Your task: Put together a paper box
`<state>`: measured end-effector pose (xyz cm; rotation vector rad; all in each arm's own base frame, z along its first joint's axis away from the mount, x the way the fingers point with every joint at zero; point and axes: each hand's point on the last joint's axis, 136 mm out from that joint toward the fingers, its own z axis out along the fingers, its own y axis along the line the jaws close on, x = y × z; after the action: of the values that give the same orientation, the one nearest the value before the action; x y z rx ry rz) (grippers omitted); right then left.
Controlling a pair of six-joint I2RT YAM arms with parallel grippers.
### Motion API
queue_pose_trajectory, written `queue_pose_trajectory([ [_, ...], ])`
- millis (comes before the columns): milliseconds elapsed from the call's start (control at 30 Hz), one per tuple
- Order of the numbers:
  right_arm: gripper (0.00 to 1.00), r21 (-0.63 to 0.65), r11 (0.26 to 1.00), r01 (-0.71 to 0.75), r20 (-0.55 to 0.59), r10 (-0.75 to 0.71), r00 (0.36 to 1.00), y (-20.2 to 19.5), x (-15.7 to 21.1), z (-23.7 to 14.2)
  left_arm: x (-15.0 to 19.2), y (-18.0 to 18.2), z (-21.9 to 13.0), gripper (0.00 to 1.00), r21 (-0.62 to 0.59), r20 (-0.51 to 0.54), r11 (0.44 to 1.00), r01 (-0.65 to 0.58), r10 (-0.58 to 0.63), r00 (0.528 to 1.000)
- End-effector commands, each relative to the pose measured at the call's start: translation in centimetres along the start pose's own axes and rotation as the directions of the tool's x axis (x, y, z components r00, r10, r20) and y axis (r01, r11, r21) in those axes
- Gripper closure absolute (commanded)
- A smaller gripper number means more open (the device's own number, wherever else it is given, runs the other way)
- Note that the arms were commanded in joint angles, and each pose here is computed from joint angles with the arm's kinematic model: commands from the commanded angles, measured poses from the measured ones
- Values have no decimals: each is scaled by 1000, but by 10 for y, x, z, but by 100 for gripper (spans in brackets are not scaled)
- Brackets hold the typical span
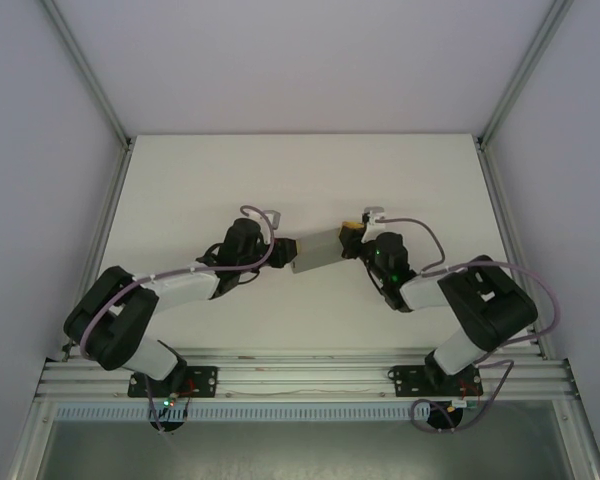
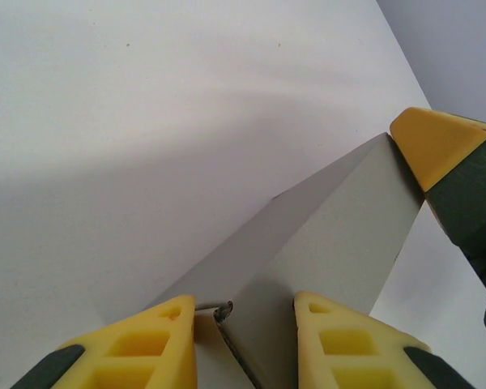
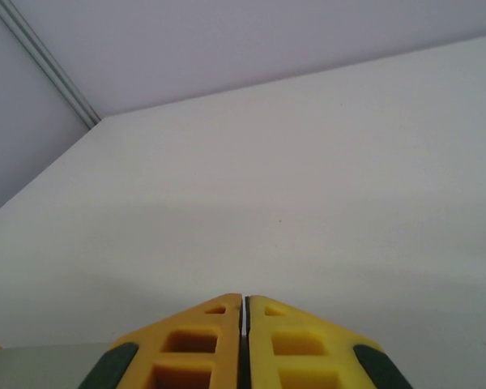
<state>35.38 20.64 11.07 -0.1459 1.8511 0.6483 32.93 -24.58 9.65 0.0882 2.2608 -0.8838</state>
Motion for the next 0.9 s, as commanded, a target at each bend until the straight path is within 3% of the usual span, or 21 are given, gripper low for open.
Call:
queue_pose_trajectory([
  [0, 100, 31, 997, 66, -483, -43, 875, -24, 147, -41, 104, 75, -5, 77, -265, -321, 964, -11, -77, 944],
  [100, 99, 40, 998, 58, -490, -31, 871, -21, 140, -41, 97, 71, -5, 77, -263, -312, 965, -16, -69, 947],
  [233, 82, 70, 997, 36, -511, 5, 860, -14, 120, -35, 74, 65, -7, 71, -297, -294, 954, -40, -51, 955],
  [300, 70, 83, 996, 23, -501, 22, 865, -8, 102, -32, 56, 56, -9, 54, -298, -272, 953, -50, -35, 962],
  [500, 56, 137, 991, -5, -384, 58, 921, 11, 18, -24, 0, 21, -20, 29, -265, -176, 960, -91, 44, 983],
  [567, 52, 142, 990, -4, -344, 54, 938, 17, -10, -23, -19, 13, -25, 15, -272, -137, 956, -106, 70, 988],
  [600, 45, 138, 990, -1, -328, 46, 944, 21, -23, -24, -32, 9, -29, 4, -281, -111, 952, -117, 89, 990],
  [633, 39, 134, 991, 2, -316, 41, 948, 24, -34, -23, -42, 7, -32, 0, -295, -86, 947, -126, 105, 991],
  [767, 17, 23, 997, 74, -331, -62, 941, 43, -62, -21, -85, -2, -50, 0, -357, 23, 924, -138, 156, 987],
  [867, 3, -188, 953, 236, -402, -294, 867, 65, -52, -23, -106, 5, -66, 0, -429, 73, 895, -119, 166, 983],
])
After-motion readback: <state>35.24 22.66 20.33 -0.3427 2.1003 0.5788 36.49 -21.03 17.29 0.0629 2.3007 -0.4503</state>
